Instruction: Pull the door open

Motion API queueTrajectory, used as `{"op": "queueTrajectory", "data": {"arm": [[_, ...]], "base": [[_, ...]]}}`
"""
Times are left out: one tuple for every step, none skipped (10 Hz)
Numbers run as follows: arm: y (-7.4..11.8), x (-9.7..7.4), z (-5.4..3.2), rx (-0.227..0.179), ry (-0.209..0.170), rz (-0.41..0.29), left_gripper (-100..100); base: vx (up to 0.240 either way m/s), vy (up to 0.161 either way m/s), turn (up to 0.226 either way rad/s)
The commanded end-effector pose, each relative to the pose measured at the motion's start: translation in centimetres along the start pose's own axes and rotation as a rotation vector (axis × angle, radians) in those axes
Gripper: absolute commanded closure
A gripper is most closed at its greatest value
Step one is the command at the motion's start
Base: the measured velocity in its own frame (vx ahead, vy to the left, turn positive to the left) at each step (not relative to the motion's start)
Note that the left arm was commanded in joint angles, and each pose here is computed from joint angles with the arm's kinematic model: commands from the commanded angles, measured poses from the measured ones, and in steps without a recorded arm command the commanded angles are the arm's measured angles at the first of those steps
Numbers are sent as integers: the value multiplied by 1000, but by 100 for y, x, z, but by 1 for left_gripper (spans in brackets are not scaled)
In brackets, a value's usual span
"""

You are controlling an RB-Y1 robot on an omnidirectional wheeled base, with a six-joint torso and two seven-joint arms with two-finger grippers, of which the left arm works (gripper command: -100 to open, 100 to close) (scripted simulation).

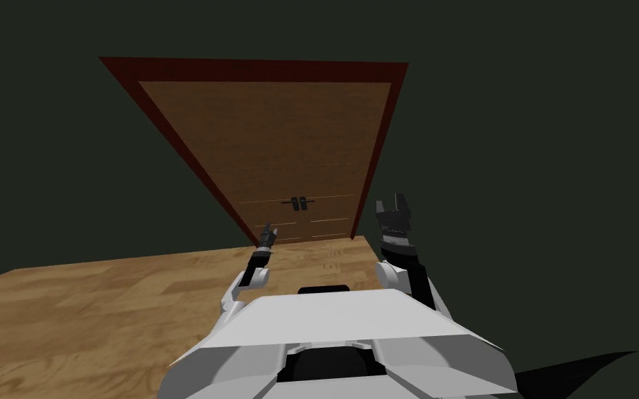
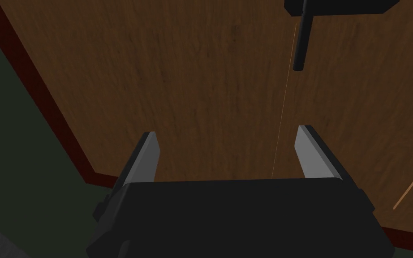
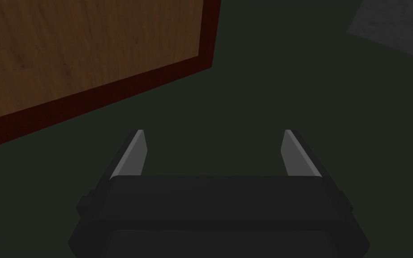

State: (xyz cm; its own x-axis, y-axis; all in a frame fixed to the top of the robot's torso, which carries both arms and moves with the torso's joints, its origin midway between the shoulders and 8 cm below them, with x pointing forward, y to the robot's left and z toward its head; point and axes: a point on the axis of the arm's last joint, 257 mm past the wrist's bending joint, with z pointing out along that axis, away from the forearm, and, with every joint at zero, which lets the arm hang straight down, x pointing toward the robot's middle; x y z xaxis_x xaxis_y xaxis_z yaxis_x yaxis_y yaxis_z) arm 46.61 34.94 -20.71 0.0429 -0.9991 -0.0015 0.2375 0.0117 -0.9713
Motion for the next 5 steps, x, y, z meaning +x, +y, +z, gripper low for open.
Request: {"op": "queueTrajectory", "data": {"arm": [[99,-78,25,-26,-8,0,-100],[153,-123,35,-38,-12,1,-100],[205,-169,44,-51,-16,2,-100],[257,-216,53,-63,-21,3,-100],[307,-264,61,-75,-26,4,-100]], "base": [[131,-6,-61],[120,-6,-61],[106,7,-77],[91,-8,-66],[98,-10,-58]]}}
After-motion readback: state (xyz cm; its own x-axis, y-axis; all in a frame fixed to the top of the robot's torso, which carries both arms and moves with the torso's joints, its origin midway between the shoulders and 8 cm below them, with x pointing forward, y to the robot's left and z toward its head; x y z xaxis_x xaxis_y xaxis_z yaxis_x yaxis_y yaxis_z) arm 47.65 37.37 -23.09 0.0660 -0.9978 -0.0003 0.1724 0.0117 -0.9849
